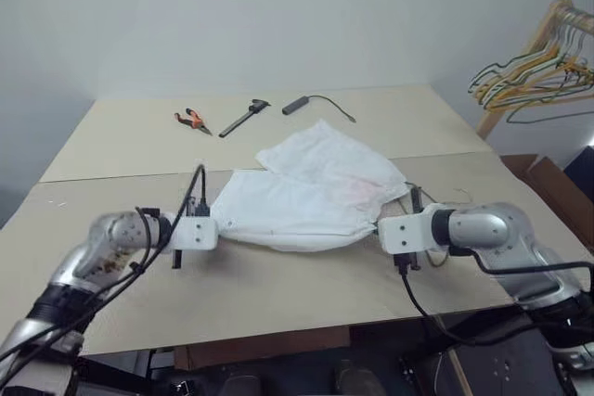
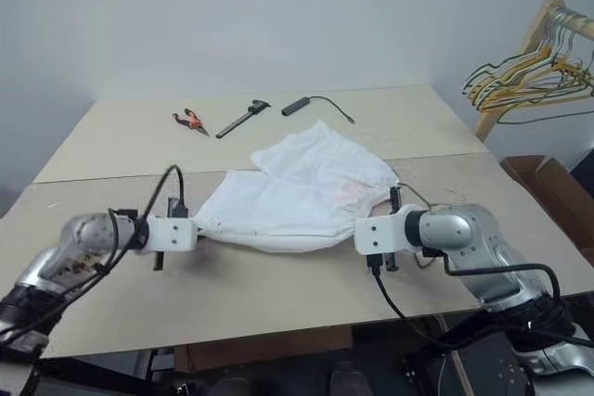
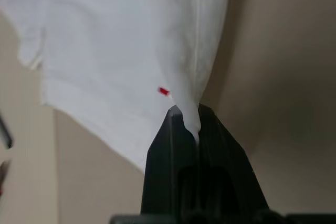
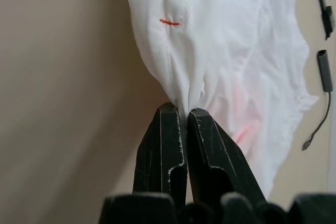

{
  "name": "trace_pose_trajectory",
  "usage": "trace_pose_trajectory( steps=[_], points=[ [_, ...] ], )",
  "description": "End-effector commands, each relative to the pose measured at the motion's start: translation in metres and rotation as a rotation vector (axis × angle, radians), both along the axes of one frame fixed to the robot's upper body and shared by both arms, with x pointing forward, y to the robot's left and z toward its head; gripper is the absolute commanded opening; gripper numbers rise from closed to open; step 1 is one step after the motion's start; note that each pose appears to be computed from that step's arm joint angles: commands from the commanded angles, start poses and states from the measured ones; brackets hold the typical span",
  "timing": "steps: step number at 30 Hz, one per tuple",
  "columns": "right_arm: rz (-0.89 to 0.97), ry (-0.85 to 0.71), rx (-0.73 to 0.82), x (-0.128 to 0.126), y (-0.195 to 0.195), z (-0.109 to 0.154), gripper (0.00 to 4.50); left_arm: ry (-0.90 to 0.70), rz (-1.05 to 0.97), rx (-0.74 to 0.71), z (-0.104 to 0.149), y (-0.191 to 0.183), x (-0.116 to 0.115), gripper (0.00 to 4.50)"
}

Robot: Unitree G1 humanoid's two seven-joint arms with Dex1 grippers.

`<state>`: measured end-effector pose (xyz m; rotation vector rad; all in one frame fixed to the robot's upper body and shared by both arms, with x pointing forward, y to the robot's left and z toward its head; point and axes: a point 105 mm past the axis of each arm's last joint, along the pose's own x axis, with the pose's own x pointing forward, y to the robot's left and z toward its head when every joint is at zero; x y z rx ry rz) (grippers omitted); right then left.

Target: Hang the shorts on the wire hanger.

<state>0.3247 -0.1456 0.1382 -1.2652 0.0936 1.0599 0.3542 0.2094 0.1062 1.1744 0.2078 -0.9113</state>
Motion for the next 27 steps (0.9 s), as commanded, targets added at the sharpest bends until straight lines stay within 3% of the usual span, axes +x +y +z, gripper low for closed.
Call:
trace_pose_trajectory(
  steps=[1,3,5,8,9,11,13,17,18,20,21,27],
  points=[
    [-0.175,-0.299,0.078,0.073,0.0,0.064,0.0,-0.376,0.274,-0.125,0.086,0.018,0.071,0.03],
    [-0.369,-0.533,0.183,0.122,0.001,0.119,0.0,-0.612,0.463,-0.23,0.15,0.03,0.101,0.03],
    [-0.454,-0.716,0.267,0.141,0.005,0.161,0.0,-0.798,0.612,-0.309,0.201,0.042,0.11,0.03],
    [-0.507,-0.977,0.607,0.139,0.023,0.239,0.0,-1.271,0.795,-0.37,0.309,0.067,0.081,0.03],
    [-0.486,-1.032,0.676,0.134,0.028,0.252,0.0,-1.429,0.825,-0.408,0.342,0.073,0.062,0.03],
    [-0.44,-1.066,0.731,0.129,0.034,0.258,0.0,-1.602,0.818,-0.445,0.373,0.074,0.039,0.03],
    [-0.374,-1.036,0.725,0.129,0.036,0.245,0.0,-1.61,0.669,-0.494,0.384,0.06,0.033,0.03],
    [-0.253,-0.923,0.64,0.129,0.031,0.2,0.0,-1.398,0.305,-0.5,0.353,0.024,0.04,0.03],
    [-0.211,-0.884,0.583,0.128,0.027,0.18,0.0,-1.242,0.191,-0.495,0.318,0.015,0.041,0.03],
    [-0.136,-0.767,0.479,0.124,0.02,0.139,0.0,-0.932,-0.015,-0.518,0.246,-0.007,0.018,0.03],
    [-0.11,-0.726,0.45,0.121,0.018,0.127,0.0,-0.817,-0.074,-0.532,0.224,-0.016,0.003,0.03],
    [0.082,-0.49,0.232,0.097,0.019,0.04,0.0,-0.299,-0.065,-0.558,0.118,-0.037,-0.07,0.03]
  ],
)
